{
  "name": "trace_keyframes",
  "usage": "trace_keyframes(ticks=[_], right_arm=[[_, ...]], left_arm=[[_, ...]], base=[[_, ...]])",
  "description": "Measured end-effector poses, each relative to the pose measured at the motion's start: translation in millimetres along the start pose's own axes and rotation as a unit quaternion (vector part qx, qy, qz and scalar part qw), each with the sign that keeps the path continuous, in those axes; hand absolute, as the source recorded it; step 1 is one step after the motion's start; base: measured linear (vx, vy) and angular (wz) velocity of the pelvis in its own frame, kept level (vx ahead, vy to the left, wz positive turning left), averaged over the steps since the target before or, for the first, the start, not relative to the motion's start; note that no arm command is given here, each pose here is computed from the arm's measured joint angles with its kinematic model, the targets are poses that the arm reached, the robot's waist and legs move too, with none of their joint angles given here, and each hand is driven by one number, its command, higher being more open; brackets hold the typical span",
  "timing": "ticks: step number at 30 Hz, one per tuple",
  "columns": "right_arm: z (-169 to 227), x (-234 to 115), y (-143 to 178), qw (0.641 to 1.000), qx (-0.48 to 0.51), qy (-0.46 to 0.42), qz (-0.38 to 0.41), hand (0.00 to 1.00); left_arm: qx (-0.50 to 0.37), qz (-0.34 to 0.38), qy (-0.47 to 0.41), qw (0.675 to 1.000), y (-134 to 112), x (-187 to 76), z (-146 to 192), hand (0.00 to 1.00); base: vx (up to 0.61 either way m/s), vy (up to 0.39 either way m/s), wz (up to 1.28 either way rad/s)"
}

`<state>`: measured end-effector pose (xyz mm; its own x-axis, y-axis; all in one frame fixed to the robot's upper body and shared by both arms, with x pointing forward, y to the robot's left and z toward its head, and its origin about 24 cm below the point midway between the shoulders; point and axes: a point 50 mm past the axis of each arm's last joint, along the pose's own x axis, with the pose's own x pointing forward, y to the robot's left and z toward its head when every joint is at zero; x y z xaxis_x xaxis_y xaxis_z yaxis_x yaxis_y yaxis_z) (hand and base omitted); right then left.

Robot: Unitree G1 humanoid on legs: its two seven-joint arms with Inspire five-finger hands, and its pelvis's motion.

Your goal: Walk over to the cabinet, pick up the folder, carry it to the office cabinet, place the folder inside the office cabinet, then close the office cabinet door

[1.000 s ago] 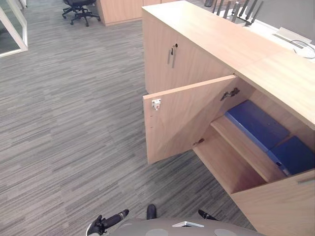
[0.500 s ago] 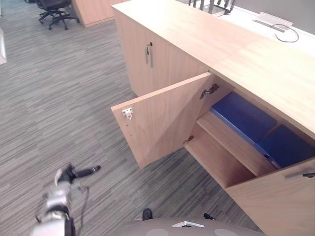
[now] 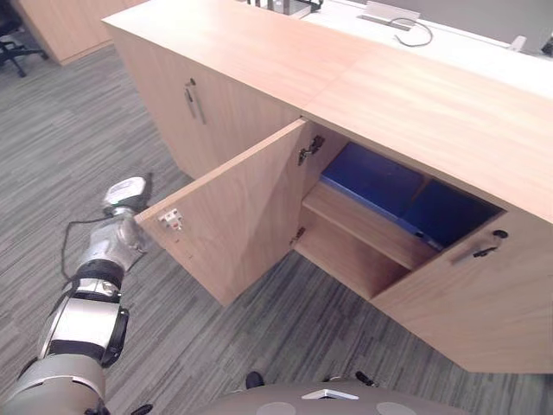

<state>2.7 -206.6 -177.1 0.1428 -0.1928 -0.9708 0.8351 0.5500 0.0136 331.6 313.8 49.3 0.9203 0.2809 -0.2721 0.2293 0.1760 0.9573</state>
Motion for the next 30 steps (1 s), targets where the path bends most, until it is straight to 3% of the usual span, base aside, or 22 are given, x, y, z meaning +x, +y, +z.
trace_keyframes(ticks=[4,6,7,9,10,14,19,21,22,25,27,29,30], right_arm=[[1,0,-1,1.000,-0.012,-0.008,-0.002,1.00],[3,0,-1,1.000,-0.017,-0.014,-0.005,1.00],[4,0,1,0.999,-0.028,-0.019,-0.007,1.00],[5,0,2,0.999,-0.034,-0.022,-0.007,1.00],[8,0,3,0.999,-0.043,-0.030,-0.009,1.00],[8,0,5,0.997,-0.069,-0.028,-0.007,1.00],[28,0,9,0.967,-0.249,-0.043,0.035,1.00],[44,0,17,0.926,-0.367,-0.058,0.063,1.00],[46,0,19,0.916,-0.391,-0.061,0.068,1.00],[61,-3,33,0.830,-0.545,-0.065,0.106,1.00],[72,-6,40,0.710,-0.691,-0.058,0.123,1.00],[72,-7,34,0.644,-0.754,-0.029,0.124,1.00],[71,-7,31,0.631,-0.765,-0.020,0.123,1.00]], left_arm=[[0.103,-0.012,-0.071,0.992,-11,-2,28,1.00],[0.148,-0.009,-0.138,0.979,-22,-9,50,1.00],[0.178,-0.019,-0.215,0.960,-37,-18,78,1.00],[0.183,-0.026,-0.268,0.946,-49,-28,96,1.00],[0.187,-0.044,-0.329,0.924,-68,-44,119,1.00],[0.178,-0.077,-0.392,0.899,-93,-66,148,1.00],[0.147,-0.186,-0.472,0.849,-144,-114,168,1.00],[0.124,-0.250,-0.505,0.817,-174,-147,180,1.00],[0.120,-0.261,-0.511,0.810,-180,-154,182,1.00],[0.120,-0.300,-0.534,0.781,-197,-178,193,1.00],[0.114,-0.307,-0.540,0.775,-198,-183,198,1.00],[0.102,-0.309,-0.538,0.777,-197,-182,200,1.00],[0.103,-0.310,-0.537,0.778,-197,-182,199,1.00]], base=[[-0.08,-0.010,0.03],[-0.07,0.014,0.00],[-0.05,0.016,-0.03],[-0.05,0.025,-0.02],[-0.06,0.032,0.00],[-0.02,0.009,0.00],[0.00,-0.005,0.10],[0.00,-0.008,0.08],[0.01,-0.018,0.11],[-0.03,-0.017,0.05],[-0.07,0.006,-0.04],[-0.06,0.020,0.00],[-0.06,0.027,0.05]])
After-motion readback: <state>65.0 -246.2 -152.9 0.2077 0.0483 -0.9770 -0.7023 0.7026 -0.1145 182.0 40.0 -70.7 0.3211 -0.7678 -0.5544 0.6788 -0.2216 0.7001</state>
